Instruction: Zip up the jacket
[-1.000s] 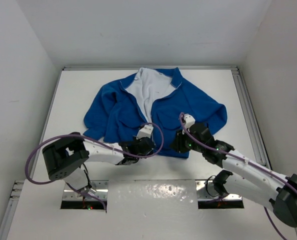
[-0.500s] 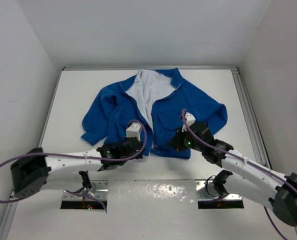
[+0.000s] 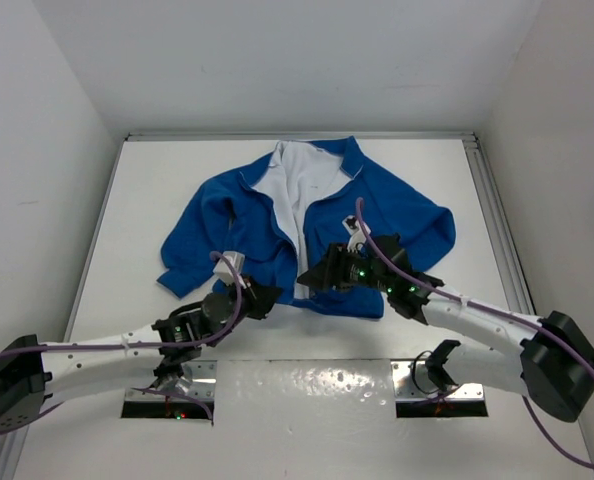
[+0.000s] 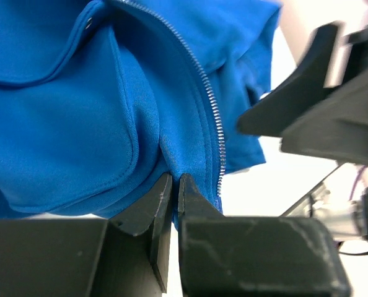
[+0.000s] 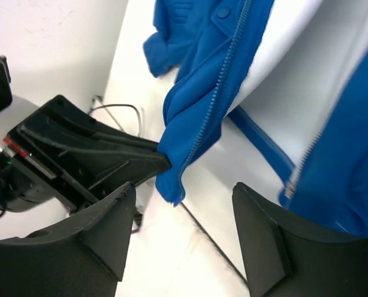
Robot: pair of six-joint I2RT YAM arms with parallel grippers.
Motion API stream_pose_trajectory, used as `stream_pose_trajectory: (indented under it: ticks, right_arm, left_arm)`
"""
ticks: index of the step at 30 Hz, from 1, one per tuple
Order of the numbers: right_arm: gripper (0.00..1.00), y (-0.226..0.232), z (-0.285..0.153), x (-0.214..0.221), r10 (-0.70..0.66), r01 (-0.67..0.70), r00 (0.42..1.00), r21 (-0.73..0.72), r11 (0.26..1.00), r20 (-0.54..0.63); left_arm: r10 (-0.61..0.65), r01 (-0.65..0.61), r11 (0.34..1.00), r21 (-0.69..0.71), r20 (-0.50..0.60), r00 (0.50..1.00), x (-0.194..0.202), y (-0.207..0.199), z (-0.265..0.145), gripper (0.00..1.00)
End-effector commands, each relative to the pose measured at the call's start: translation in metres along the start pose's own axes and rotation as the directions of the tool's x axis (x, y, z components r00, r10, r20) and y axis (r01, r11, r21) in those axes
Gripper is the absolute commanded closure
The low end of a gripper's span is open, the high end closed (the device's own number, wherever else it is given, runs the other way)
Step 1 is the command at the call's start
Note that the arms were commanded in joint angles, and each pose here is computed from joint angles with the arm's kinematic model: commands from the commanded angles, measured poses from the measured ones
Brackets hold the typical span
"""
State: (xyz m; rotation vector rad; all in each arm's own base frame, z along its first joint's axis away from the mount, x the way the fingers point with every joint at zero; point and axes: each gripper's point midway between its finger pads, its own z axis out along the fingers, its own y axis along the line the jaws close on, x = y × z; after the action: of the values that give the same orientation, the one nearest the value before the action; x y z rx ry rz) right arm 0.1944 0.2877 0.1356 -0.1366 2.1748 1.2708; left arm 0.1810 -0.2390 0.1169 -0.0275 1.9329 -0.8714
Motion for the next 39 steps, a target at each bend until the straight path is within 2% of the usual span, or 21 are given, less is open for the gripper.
stream_pose_trajectory:
  ticks: [1, 5, 9, 10, 13, 14, 18, 22, 27, 29, 33, 39]
  right_arm:
    - [0.38, 0.037, 0.007, -0.019, 0.019, -0.014, 0.999, -0.121, 0.993, 0.039]
    - [0.39, 0.044, 0.017, -0.005, 0.015, -0.018, 1.0, -0.134, 0.991, -0.021]
    - [0.43, 0.051, 0.025, 0.003, 0.005, -0.01, 0.999, -0.139, 0.99, -0.033]
    - [0.52, 0.052, 0.026, 0.004, 0.002, -0.007, 0.999, -0.141, 0.99, -0.035]
    - [0.6, 0.051, 0.027, -0.001, 0.005, -0.004, 1.0, -0.136, 0.991, 0.01]
    - [0.68, 0.051, 0.027, -0.005, 0.004, 0.001, 0.999, -0.141, 0.99, 0.032]
    - [0.82, 0.047, 0.032, -0.008, -0.001, 0.01, 0.998, -0.138, 0.99, 0.063]
    - [0.85, 0.046, 0.031, -0.014, -0.001, 0.021, 0.992, -0.158, 0.987, 0.123]
    - [1.0, 0.049, 0.031, -0.021, -0.036, 0.065, 0.985, -0.172, 0.983, 0.167]
    - [1.0, 0.055, 0.032, -0.023, -0.062, 0.095, 0.984, -0.196, 0.976, 0.166]
    - [1.0, 0.075, 0.03, -0.023, -0.165, 0.21, 0.971, -0.281, 0.936, 0.175]
    - [1.0, 0.094, 0.029, -0.022, -0.259, 0.307, 0.95, -0.365, 0.879, 0.176]
  left_arm:
    - [-0.078, 0.063, 0.989, 0.134, 0.113, 0.99, -0.033, -0.034, -0.004, 1.0]
    - [-0.072, 0.055, 0.986, 0.155, 0.109, 0.991, -0.032, -0.037, -0.004, 1.0]
    - [-0.069, 0.049, 0.984, 0.171, 0.113, 0.991, -0.034, -0.041, -0.005, 1.0]
    - [-0.069, 0.048, 0.984, 0.174, 0.117, 0.991, -0.036, -0.042, -0.005, 1.0]
    - [-0.075, 0.052, 0.982, 0.184, 0.117, 0.99, -0.036, -0.044, -0.007, 1.0]
    - [-0.073, 0.05, 0.98, 0.194, 0.11, 0.991, -0.035, -0.045, -0.007, 1.0]
    - [-0.09, 0.066, 0.974, 0.215, 0.103, 0.991, -0.034, -0.046, -0.012, 1.0]
    - [-0.091, 0.072, 0.978, 0.196, 0.088, 0.992, -0.029, -0.039, -0.013, 1.0]
    - [-0.111, 0.091, 0.973, 0.21, 0.084, 0.99, -0.03, -0.042, -0.016, 1.0]
    - [-0.117, 0.097, 0.969, 0.226, 0.077, 0.99, -0.031, -0.046, -0.017, 1.0]
    - [-0.13, 0.11, 0.961, 0.255, 0.064, 0.989, -0.035, -0.055, -0.021, 0.77]
    - [-0.166, 0.139, 0.947, 0.29, 0.071, 0.984, -0.041, -0.059, -0.03, 0.7]
